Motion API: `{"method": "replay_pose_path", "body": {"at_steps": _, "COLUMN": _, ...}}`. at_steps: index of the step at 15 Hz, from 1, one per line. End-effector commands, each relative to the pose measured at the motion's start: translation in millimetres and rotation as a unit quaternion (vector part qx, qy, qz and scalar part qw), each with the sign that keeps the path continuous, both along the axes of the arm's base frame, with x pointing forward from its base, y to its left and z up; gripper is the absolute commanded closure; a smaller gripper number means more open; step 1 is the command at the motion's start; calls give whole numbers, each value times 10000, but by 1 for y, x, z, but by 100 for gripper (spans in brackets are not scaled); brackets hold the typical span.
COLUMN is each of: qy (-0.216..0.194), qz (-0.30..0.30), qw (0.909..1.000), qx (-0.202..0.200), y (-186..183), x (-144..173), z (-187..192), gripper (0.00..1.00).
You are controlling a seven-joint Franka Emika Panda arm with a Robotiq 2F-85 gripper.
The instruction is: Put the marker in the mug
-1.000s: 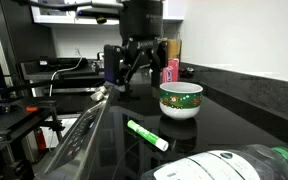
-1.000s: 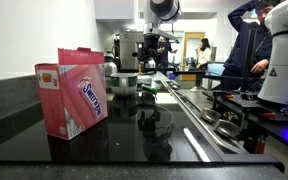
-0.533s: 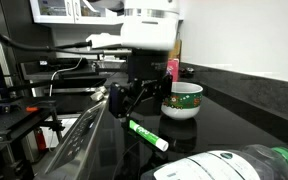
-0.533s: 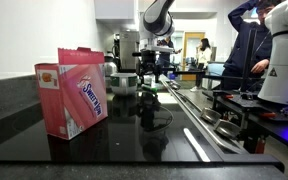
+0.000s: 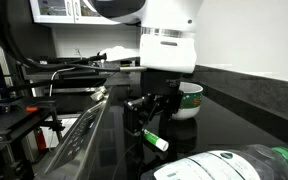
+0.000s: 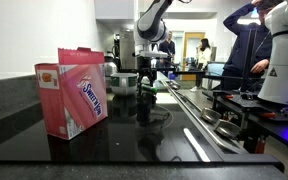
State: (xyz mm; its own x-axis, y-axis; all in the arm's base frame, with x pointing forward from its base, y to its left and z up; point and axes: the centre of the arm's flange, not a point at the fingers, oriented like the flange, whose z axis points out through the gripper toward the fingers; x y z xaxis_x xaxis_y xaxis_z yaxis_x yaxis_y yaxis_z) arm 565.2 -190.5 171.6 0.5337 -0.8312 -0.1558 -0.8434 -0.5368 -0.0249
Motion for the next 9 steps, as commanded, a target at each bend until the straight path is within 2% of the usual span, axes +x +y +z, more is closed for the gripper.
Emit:
{"method": "replay_pose_path", "body": {"at_steps": 1, "qy": 81, "qz": -128, "qw": 9999, "qx": -29, "y": -6, "x": 8, "z": 7, "gripper": 57}}
{"method": "replay_pose_path", "body": {"at_steps": 5, "qy": 48, "qz": -104, "qw": 9998, "qx": -156, "y": -7, "x": 10, "z": 13, "gripper": 88}}
{"method": "replay_pose_path", "body": {"at_steps": 7, "qy": 15, "qz": -16, "qw": 9998, "qx": -194, "y": -4, "x": 9, "z": 17, "gripper": 100}}
{"method": "replay_pose_path", "body": {"at_steps": 8, "qy": -25, "qz": 42, "qw": 9998, "qx": -172, "y": -2, "x": 9, "z": 20, "gripper": 96}}
{"method": "replay_pose_path", "body": {"at_steps": 9, "qy": -73, "qz": 63, "qw": 9994, "qx": -325, "y": 3, "x": 7, "z": 26, "gripper": 95}}
